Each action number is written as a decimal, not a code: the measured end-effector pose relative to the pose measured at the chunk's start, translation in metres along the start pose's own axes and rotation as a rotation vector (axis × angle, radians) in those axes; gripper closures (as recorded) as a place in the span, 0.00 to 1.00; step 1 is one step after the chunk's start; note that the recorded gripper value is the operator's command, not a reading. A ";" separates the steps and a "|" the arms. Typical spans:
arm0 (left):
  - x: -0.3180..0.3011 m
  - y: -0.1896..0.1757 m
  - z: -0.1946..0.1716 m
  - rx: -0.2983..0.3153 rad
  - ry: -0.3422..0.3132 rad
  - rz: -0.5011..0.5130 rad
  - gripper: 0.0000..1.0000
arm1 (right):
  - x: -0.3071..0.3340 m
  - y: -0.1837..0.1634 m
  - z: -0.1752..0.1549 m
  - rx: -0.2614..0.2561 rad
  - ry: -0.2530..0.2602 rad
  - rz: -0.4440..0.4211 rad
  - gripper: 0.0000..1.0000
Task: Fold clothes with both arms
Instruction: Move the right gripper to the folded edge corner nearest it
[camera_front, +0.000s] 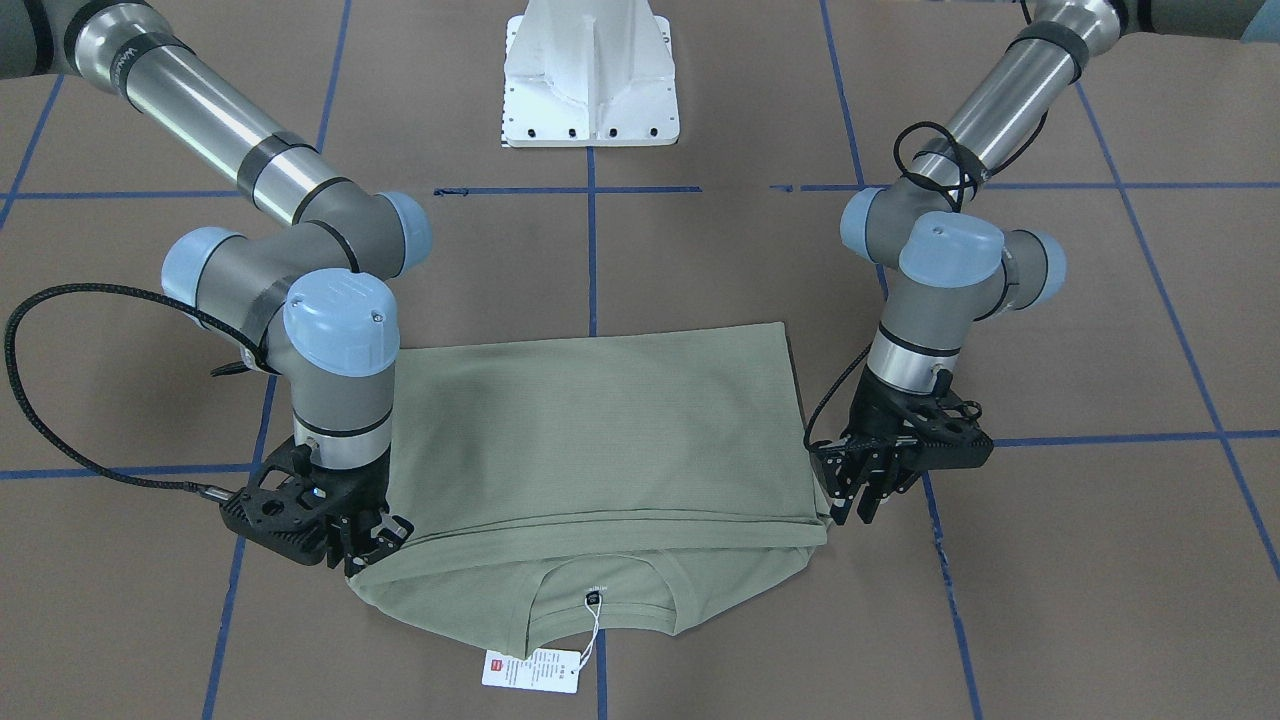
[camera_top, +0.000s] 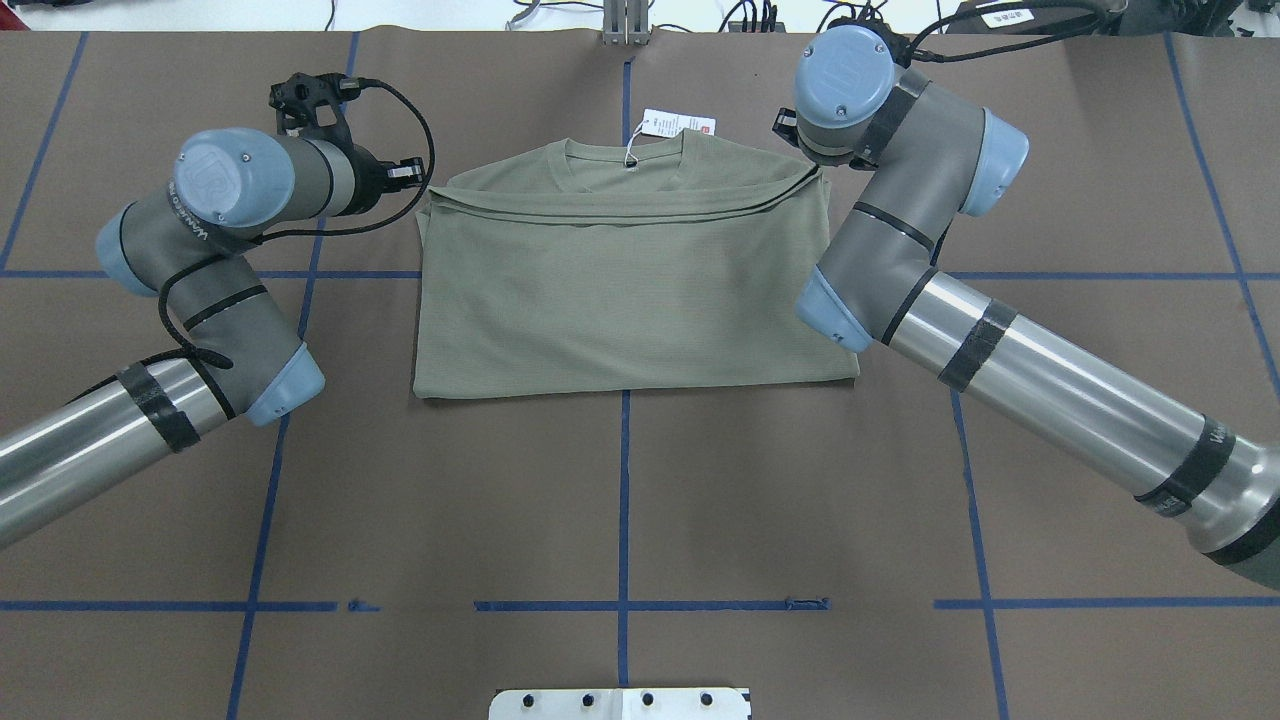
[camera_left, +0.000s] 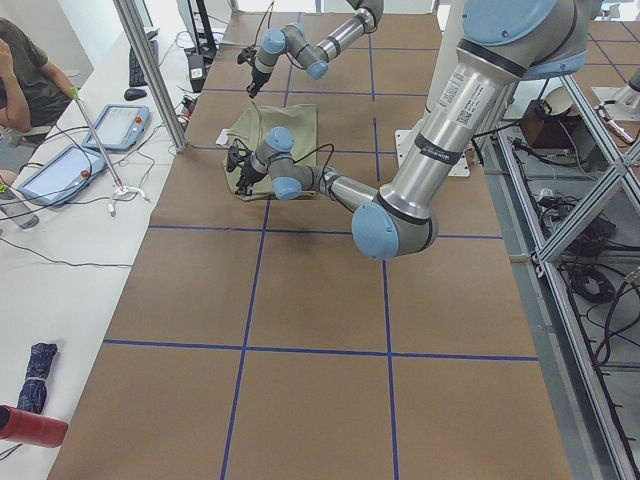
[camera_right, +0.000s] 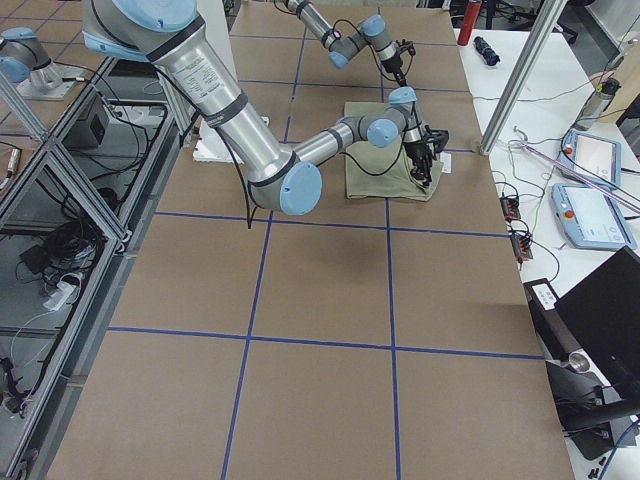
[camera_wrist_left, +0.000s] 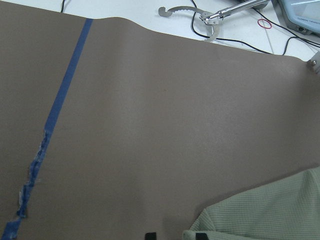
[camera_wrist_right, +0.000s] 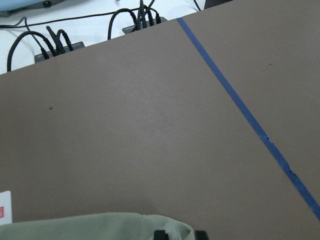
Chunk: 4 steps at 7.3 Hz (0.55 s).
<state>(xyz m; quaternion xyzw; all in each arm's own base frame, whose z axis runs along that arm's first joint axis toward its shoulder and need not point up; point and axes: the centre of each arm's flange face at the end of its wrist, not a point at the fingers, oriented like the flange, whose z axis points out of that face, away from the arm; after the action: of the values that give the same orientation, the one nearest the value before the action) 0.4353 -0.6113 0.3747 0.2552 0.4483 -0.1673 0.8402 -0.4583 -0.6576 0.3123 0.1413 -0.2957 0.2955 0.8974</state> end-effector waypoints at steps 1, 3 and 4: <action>0.001 0.000 -0.001 0.001 0.003 0.000 0.60 | 0.000 -0.002 -0.020 -0.030 -0.041 0.009 0.41; 0.002 -0.001 -0.002 0.001 0.007 0.000 0.60 | 0.038 0.025 -0.053 -0.105 -0.117 0.054 0.38; 0.002 -0.001 -0.003 0.000 0.008 0.000 0.60 | 0.059 0.053 -0.063 -0.136 -0.138 0.119 0.37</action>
<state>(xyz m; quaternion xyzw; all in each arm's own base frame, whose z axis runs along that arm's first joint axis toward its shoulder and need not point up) 0.4340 -0.6107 0.3716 0.2561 0.4518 -0.1663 0.8382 -0.4245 -0.5628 0.3033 0.0822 -0.3839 0.3168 0.8634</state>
